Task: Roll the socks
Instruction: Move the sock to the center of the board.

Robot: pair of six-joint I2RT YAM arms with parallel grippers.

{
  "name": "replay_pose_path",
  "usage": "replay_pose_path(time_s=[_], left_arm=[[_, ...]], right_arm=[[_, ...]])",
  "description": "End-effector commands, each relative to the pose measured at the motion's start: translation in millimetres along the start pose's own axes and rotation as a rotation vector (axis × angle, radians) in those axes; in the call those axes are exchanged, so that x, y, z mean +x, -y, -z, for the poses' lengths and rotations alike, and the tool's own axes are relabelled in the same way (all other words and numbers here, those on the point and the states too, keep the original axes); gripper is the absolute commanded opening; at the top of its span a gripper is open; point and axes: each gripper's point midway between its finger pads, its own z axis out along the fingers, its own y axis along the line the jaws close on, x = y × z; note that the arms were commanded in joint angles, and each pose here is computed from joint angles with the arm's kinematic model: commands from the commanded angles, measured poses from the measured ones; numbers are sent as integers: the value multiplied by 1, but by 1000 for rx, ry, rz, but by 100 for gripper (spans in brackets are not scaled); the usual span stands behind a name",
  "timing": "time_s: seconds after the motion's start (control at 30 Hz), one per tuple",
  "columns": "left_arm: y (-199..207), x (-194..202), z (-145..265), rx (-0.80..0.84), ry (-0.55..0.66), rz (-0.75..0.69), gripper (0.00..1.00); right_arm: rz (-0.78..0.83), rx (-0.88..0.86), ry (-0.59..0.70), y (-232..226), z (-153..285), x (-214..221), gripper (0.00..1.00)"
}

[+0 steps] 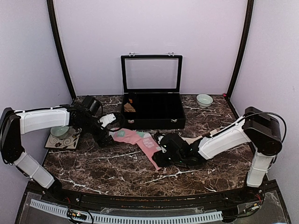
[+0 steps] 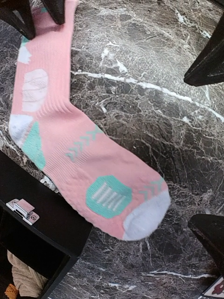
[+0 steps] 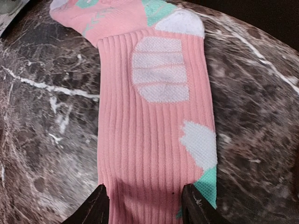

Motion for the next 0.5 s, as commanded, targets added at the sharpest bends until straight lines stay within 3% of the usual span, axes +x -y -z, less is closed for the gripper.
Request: replay_pose_path(time_s=[0.0, 0.23, 0.33, 0.47], left_arm=[[6, -8, 7, 20, 57, 23, 97], [-2, -1, 14, -61, 75, -7, 97], [-5, 2, 11, -81, 65, -11, 97], [-10, 5, 3, -100, 45, -1, 96]], right_arm=[[-73, -185, -53, -59, -19, 1, 52], [8, -334, 1, -116, -14, -30, 58], [91, -301, 9, -101, -5, -20, 68], [300, -276, 96, -78, 19, -7, 73]])
